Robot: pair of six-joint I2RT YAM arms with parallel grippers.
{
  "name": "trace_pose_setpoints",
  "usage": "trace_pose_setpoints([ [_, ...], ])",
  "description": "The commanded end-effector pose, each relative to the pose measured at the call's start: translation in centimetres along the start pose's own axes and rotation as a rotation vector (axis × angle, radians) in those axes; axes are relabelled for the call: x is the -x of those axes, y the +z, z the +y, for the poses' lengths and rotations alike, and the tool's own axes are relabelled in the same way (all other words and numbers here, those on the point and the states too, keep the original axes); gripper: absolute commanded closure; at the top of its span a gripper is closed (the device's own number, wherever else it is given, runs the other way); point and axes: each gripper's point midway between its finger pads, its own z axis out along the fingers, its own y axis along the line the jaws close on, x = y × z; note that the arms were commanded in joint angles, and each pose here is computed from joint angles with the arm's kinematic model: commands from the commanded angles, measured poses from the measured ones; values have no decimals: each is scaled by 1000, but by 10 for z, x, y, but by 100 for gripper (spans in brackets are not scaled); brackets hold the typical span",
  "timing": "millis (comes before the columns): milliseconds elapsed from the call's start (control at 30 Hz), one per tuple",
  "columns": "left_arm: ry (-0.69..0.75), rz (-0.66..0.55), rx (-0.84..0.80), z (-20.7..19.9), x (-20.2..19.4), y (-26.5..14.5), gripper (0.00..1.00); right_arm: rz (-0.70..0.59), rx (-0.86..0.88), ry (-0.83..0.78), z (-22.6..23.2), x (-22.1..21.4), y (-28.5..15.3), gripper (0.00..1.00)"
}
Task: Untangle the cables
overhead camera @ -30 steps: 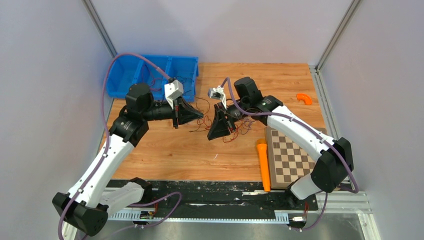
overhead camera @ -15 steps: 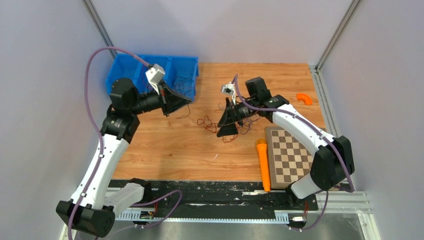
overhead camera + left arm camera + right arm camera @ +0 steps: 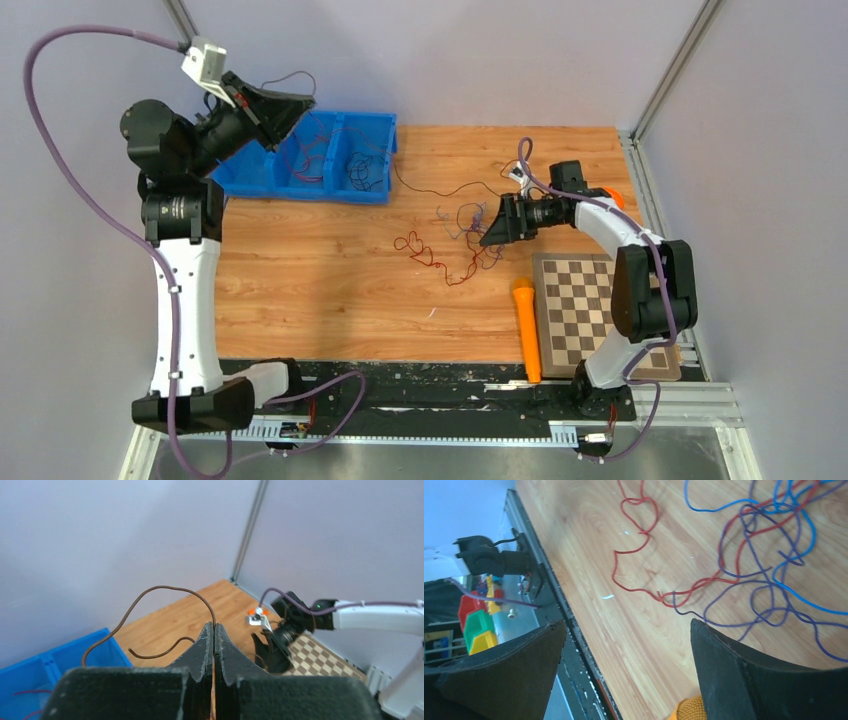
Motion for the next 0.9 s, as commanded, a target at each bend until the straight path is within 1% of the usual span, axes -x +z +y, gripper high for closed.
trace_pose_setpoints([
  [0, 37, -115, 31, 6, 54, -4, 100, -4, -138, 17, -28, 1, -3, 7],
  [33, 31, -135, 56, 15, 62, -5, 100, -7, -157, 38, -34, 1, -6, 6],
  [133, 60, -226, 83, 20, 99, -15, 100, -32, -174, 106, -48, 4, -15, 4],
  [167, 37, -245, 113, 31, 106, -21, 100, -43, -178, 128, -51, 6, -18, 4],
  [200, 64, -274, 116, 29, 119, -25, 100, -56, -184, 143, -55, 8, -22, 4],
  [233, 42, -292, 148, 39, 125, -31, 100, -66, -187, 157, -58, 9, -26, 4],
  [267, 39, -324, 144, 36, 136, -36, 100, -73, -190, 162, -60, 11, -28, 4],
  [300, 40, -339, 174, 47, 142, -43, 100, -75, -191, 178, -60, 11, -29, 4],
  [333, 34, -361, 171, 43, 150, -46, 100, -95, -202, 206, -66, 13, -36, 4],
  [367, 34, -373, 195, 52, 154, -52, 100, -104, -208, 221, -70, 13, -39, 4],
  [433, 30, -392, 205, 54, 162, -57, 100, -108, -218, 239, -74, 13, -41, 4],
  [567, 34, -384, 220, 58, 159, -60, 100, -118, -235, 275, -81, 14, -44, 3],
  [633, 25, -373, 228, 62, 154, -60, 100, -123, -212, 270, -78, 16, -44, 6],
  [700, -13, -328, 216, 69, 139, -56, 100, -125, -163, 246, -68, 20, -43, 16],
  [733, 4, -284, 191, 66, 129, -52, 100, -128, -130, 227, -60, 23, -42, 23],
  [767, -22, -244, 204, 73, 114, -51, 100, -129, -110, 205, -53, 26, -42, 31],
  [800, 34, -207, 193, 69, 105, -48, 100, -130, -89, 184, -47, 28, -42, 43],
  [833, -1, -153, 196, 75, 86, -46, 100, -133, -67, 155, -39, 31, -41, 55],
  [867, 36, -115, 178, 72, 74, -43, 100, -134, -44, 128, -30, 33, -41, 68],
])
